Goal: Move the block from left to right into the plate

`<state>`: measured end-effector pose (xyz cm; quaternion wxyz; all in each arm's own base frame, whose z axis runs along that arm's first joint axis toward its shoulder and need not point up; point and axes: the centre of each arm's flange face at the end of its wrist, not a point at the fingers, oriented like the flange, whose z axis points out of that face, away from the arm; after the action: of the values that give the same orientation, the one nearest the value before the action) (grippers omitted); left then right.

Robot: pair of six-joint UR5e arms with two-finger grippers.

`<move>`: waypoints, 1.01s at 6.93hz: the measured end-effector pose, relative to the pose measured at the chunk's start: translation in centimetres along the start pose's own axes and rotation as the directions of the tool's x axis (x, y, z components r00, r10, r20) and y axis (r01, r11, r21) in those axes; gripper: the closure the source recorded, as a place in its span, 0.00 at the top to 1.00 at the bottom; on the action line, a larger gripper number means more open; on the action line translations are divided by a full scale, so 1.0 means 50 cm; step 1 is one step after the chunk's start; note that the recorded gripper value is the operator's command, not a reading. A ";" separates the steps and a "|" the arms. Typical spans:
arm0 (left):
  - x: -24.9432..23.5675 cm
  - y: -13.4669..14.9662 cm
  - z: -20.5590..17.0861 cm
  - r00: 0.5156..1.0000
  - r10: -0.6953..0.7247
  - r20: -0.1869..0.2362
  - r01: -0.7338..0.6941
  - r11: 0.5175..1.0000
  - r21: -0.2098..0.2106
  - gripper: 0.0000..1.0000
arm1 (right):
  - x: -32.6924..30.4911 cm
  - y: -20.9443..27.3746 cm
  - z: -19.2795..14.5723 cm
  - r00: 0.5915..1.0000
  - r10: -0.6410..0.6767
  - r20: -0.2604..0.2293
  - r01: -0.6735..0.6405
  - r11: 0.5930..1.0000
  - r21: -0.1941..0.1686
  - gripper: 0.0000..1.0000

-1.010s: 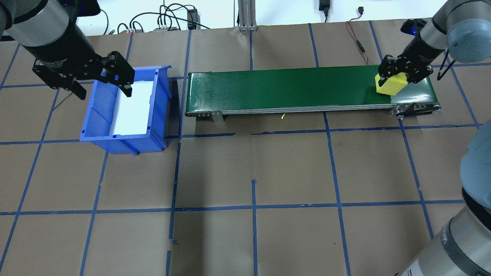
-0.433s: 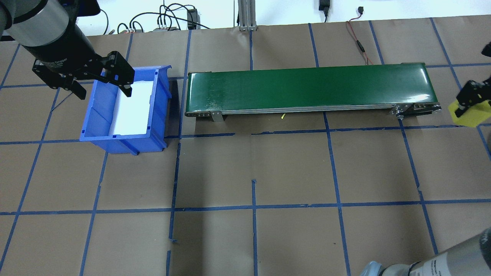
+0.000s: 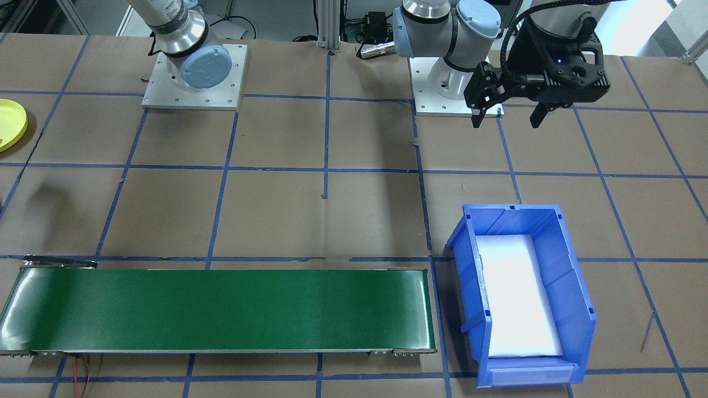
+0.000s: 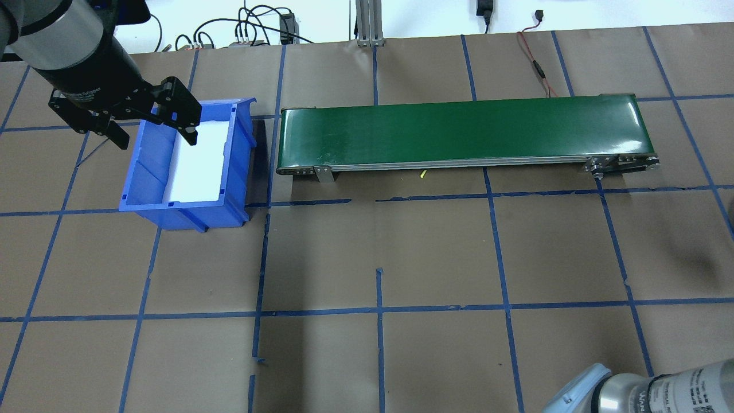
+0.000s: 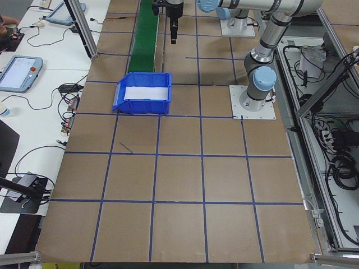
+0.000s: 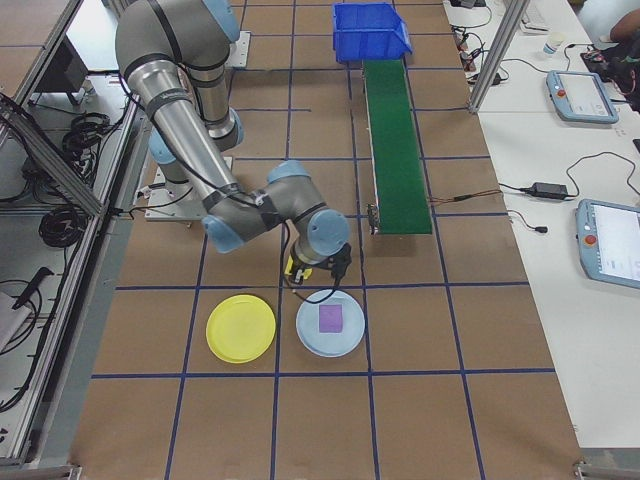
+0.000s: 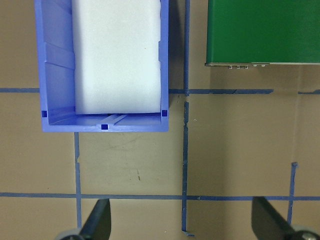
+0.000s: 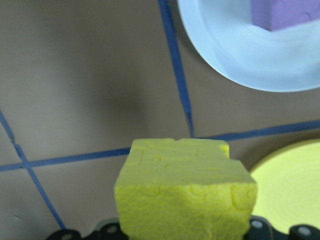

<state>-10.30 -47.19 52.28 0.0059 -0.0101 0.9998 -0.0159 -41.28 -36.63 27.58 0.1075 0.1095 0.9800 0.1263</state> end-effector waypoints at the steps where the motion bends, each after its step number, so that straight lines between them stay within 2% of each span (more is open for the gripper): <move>1: 0.000 0.000 0.000 1.000 0.000 0.000 0.000 1.000 0.000 1.00 | 0.089 0.067 0.023 1.000 -0.028 -0.009 0.029 0.999 0.042 0.52; 2: 0.000 0.000 0.000 1.000 0.000 0.000 0.000 1.000 0.001 1.00 | 0.157 0.120 0.043 0.995 -0.093 -0.040 0.096 0.992 0.083 0.54; 3: 0.000 0.000 -0.001 1.000 0.000 0.000 0.000 1.000 0.001 1.00 | 0.197 0.156 0.068 0.979 -0.185 -0.081 0.193 0.976 0.105 0.61; 4: -0.001 0.000 -0.001 1.000 -0.001 0.000 0.001 1.000 0.001 1.00 | 0.215 0.177 0.095 0.965 -0.241 -0.102 0.252 0.961 0.112 0.85; 5: -0.001 0.000 -0.001 1.000 -0.001 0.000 0.001 1.000 0.001 1.00 | 0.224 0.184 0.119 0.958 -0.264 -0.110 0.276 0.954 0.116 1.00; 7: -0.001 0.000 0.000 1.000 -0.001 0.000 0.001 1.000 0.001 1.00 | 0.233 0.185 0.131 0.951 -0.282 -0.129 0.298 0.946 0.125 1.00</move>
<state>-10.27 -47.20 52.30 0.0060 -0.0105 0.9998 -0.0162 -49.11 -23.62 21.77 0.0628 -0.0356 0.9964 0.0446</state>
